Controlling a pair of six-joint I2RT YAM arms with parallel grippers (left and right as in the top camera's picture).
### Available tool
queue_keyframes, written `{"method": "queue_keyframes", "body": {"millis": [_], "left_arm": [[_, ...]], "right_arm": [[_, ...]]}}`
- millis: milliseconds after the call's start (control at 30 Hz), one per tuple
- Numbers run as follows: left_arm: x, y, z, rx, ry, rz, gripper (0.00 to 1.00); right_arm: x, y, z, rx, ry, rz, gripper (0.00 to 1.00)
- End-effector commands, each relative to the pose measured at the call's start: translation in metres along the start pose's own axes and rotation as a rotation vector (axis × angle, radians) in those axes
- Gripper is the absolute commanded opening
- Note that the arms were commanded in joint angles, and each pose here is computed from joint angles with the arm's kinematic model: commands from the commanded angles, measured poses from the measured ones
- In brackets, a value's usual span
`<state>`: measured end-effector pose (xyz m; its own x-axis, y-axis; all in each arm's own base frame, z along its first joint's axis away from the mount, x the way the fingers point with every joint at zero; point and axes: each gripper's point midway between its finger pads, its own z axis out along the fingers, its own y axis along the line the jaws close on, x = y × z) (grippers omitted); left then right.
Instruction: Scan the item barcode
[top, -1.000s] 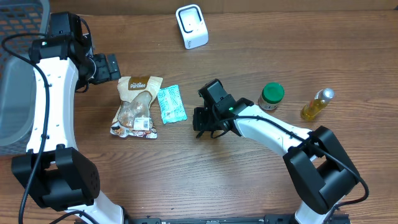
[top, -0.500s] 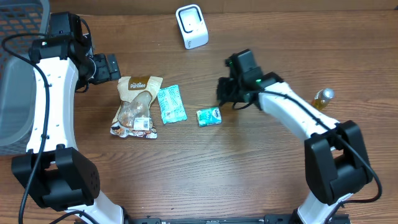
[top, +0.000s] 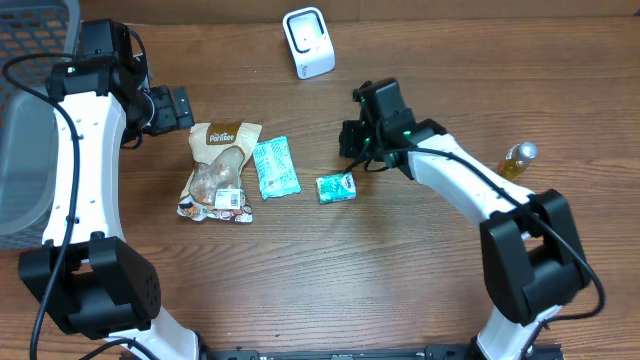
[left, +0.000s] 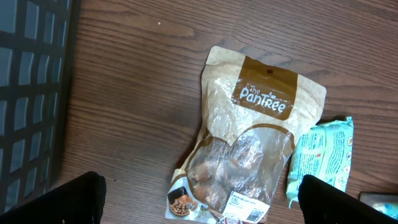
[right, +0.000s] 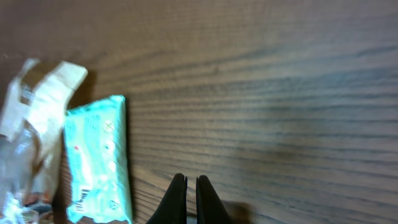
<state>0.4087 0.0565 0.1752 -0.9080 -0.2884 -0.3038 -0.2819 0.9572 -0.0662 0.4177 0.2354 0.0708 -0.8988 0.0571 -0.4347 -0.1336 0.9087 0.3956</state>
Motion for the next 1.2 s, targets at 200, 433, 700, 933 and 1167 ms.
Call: {"method": "queue_keyframes", "body": {"millis": [200,433,700,933,1167], "left_arm": [[-0.007,-0.004,-0.015,0.012,-0.045,-0.006,1.00],[-0.007,-0.004,-0.015,0.012,-0.045,-0.006,0.99],[-0.007,-0.004,-0.015,0.012,-0.045,-0.006,1.00],[-0.007,-0.004,-0.015,0.012,-0.045,-0.006,0.99],[-0.007,-0.004,-0.015,0.012,-0.045,-0.006,0.99]], "right_arm": [[0.049,-0.031,0.026,0.095,0.173,0.037,0.04],[0.113,-0.041,-0.004,0.149,0.470,0.115,0.08],[0.096,-0.026,-0.033,0.099,0.526,0.062,0.15],[0.027,-0.020,-0.044,0.129,0.332,-0.046,0.15],[0.042,-0.045,-0.019,0.224,0.360,0.006,0.13]]}}
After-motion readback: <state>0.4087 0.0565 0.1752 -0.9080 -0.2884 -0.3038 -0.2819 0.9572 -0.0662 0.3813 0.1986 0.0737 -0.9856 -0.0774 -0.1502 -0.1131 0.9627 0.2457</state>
